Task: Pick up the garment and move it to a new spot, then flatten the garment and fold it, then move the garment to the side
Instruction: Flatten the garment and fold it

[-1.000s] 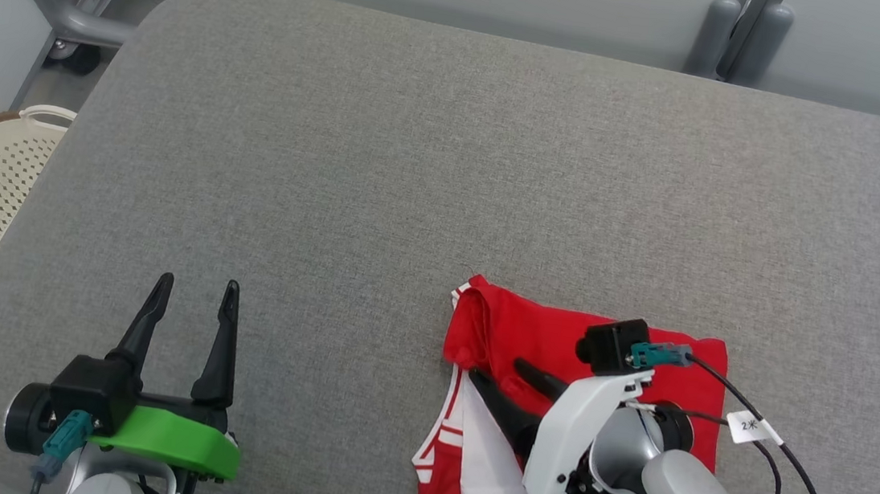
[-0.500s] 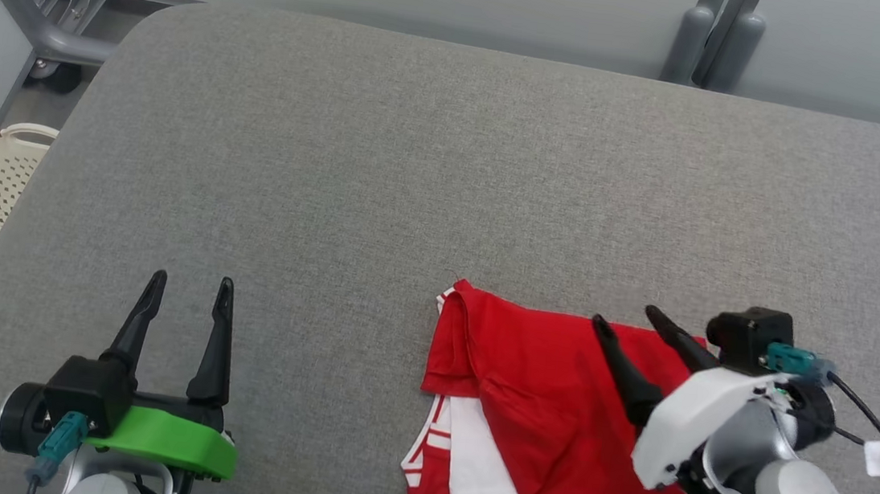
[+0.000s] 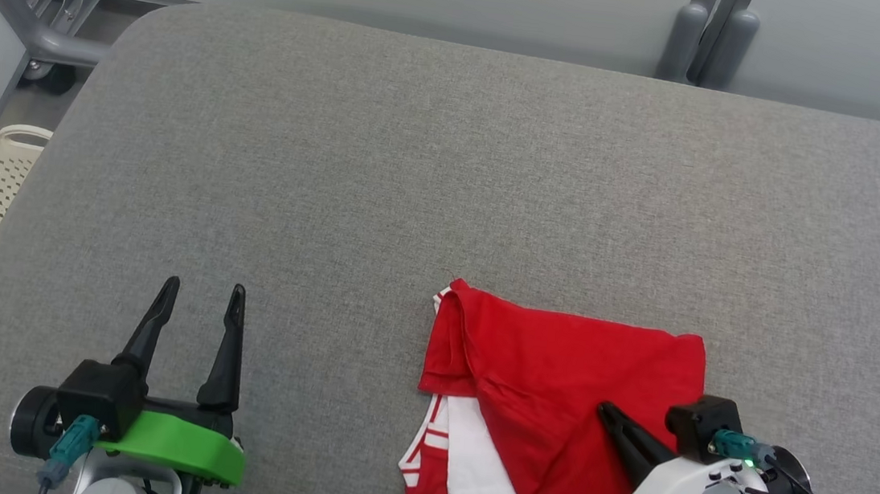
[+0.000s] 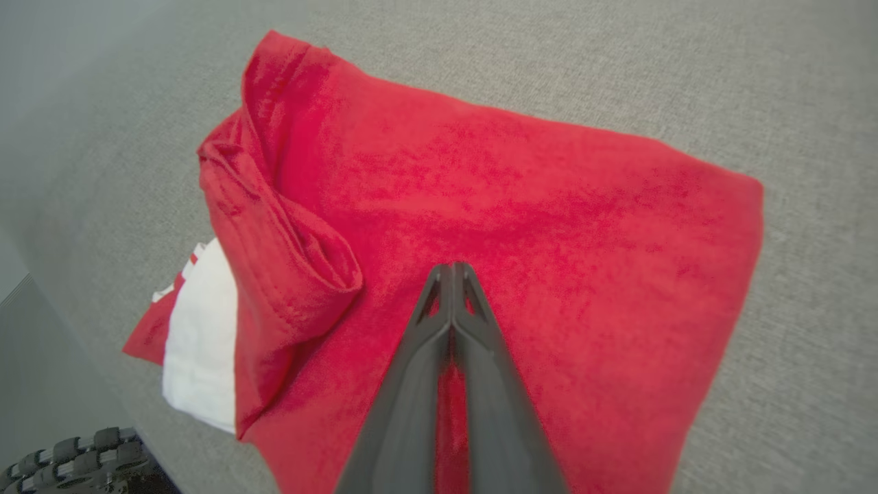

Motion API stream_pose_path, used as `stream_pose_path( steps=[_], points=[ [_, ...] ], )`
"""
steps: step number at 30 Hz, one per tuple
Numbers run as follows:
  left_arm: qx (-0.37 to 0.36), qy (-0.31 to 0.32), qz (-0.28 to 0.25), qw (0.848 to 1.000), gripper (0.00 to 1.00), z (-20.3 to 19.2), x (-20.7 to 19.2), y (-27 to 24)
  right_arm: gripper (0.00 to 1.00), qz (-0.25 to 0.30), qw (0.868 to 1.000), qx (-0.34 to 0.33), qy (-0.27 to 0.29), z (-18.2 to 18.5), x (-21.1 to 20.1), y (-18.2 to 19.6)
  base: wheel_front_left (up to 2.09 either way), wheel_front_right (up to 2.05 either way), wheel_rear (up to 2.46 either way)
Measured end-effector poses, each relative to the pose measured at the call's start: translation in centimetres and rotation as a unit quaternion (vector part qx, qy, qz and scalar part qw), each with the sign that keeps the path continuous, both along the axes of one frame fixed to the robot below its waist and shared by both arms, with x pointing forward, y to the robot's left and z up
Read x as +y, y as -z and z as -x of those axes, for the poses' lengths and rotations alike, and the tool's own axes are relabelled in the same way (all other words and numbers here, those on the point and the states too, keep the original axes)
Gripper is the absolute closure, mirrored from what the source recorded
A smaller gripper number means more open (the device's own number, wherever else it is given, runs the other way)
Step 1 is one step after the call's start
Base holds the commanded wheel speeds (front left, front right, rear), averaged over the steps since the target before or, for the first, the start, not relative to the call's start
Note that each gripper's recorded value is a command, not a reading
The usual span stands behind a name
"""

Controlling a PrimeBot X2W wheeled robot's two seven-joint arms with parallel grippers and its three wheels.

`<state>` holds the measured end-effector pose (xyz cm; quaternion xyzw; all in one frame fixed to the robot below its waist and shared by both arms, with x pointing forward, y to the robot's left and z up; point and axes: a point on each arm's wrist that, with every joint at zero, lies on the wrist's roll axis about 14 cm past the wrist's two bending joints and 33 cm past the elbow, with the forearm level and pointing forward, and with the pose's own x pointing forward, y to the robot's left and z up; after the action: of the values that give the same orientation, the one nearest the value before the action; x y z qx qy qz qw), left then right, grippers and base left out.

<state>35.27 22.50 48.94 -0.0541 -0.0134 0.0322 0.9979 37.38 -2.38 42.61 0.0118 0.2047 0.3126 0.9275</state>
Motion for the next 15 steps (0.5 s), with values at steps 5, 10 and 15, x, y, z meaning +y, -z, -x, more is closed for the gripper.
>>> stream_pose_path(
  steps=[5,10,15],
  points=[
    [0.003,-0.001,0.0,1.0,0.0,0.1,0.0,0.2,1.0,0.025,0.999,0.015,-0.017,0.4,0.5,1.9,0.0,0.0,0.0],
    [0.004,-0.008,-0.001,1.0,0.0,0.3,0.5,0.2,1.0,0.022,0.998,0.014,-0.064,1.4,3.5,2.2,0.0,0.0,0.0],
    [0.004,-0.011,-0.001,1.0,0.0,0.4,0.7,0.2,1.0,0.016,0.995,0.02,-0.1,2.5,5.6,2.3,0.0,0.0,0.0]
  ],
)
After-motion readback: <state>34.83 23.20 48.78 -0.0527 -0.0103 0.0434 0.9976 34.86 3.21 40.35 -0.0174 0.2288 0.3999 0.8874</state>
